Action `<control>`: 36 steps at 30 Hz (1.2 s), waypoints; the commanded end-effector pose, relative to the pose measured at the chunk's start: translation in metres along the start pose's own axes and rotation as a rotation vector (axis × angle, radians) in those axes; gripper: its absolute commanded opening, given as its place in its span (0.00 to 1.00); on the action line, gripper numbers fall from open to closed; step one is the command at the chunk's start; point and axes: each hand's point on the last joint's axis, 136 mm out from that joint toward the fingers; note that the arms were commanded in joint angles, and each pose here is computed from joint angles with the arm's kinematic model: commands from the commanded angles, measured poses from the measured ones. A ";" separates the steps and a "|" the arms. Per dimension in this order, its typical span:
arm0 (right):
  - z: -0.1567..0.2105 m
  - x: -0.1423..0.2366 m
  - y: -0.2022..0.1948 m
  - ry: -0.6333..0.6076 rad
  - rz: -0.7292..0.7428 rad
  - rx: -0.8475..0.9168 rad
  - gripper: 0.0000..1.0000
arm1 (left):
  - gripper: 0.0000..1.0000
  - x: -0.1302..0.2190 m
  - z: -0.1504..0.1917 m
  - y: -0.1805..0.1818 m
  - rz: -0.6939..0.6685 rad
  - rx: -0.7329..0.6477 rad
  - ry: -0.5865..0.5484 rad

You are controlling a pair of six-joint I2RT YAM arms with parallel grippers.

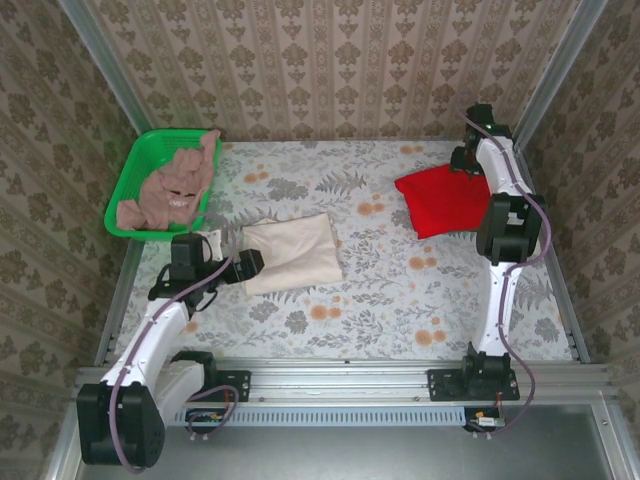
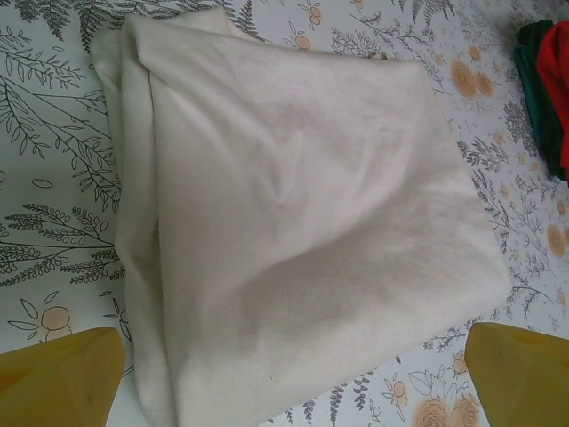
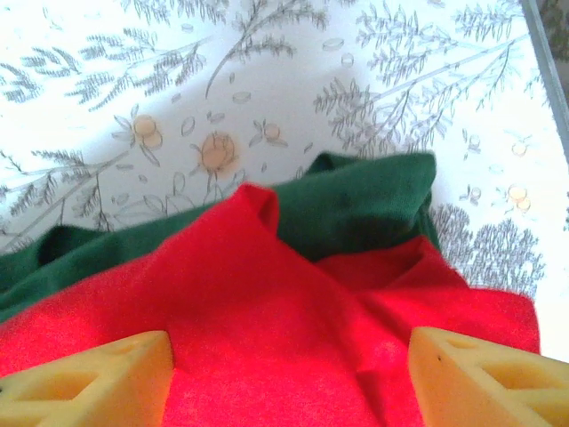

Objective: Fold and stack the t-shirts

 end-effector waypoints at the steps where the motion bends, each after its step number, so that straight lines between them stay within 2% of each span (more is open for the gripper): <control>1: -0.012 -0.013 0.007 -0.039 -0.075 0.034 0.72 | 1.00 0.002 -0.007 -0.004 0.011 -0.026 -0.013; 8: -0.019 -0.035 0.014 -0.046 -0.173 0.028 0.68 | 1.00 0.001 -0.006 -0.003 0.007 -0.026 -0.003; 12: -0.025 -0.031 0.019 -0.071 -0.209 0.030 0.58 | 1.00 0.001 -0.006 -0.002 0.002 -0.025 -0.005; 15: -0.031 -0.024 0.017 -0.094 -0.199 0.037 0.47 | 1.00 0.001 -0.006 -0.003 0.005 -0.023 -0.003; 18: -0.033 -0.020 0.014 -0.102 -0.187 0.049 0.32 | 1.00 0.001 -0.006 -0.003 0.006 -0.021 -0.003; 24: -0.037 -0.006 0.009 -0.115 -0.169 0.071 0.11 | 1.00 0.001 -0.006 -0.002 0.001 -0.020 -0.001; 27: -0.044 0.012 0.007 -0.145 -0.173 0.069 0.06 | 1.00 0.001 -0.006 -0.002 0.003 -0.019 -0.003; 36: -0.052 0.071 -0.009 -0.265 -0.158 -0.012 0.03 | 1.00 -0.001 -0.004 -0.001 0.007 -0.016 0.001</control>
Point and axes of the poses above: each hand's point on the last joint's axis, 136 mm out from that joint toward the fingers, its own x axis back along the fingers, its own y axis along the line the jaws close on, z = x × y, and after that the axes turned 9 degrees about x, right-handed
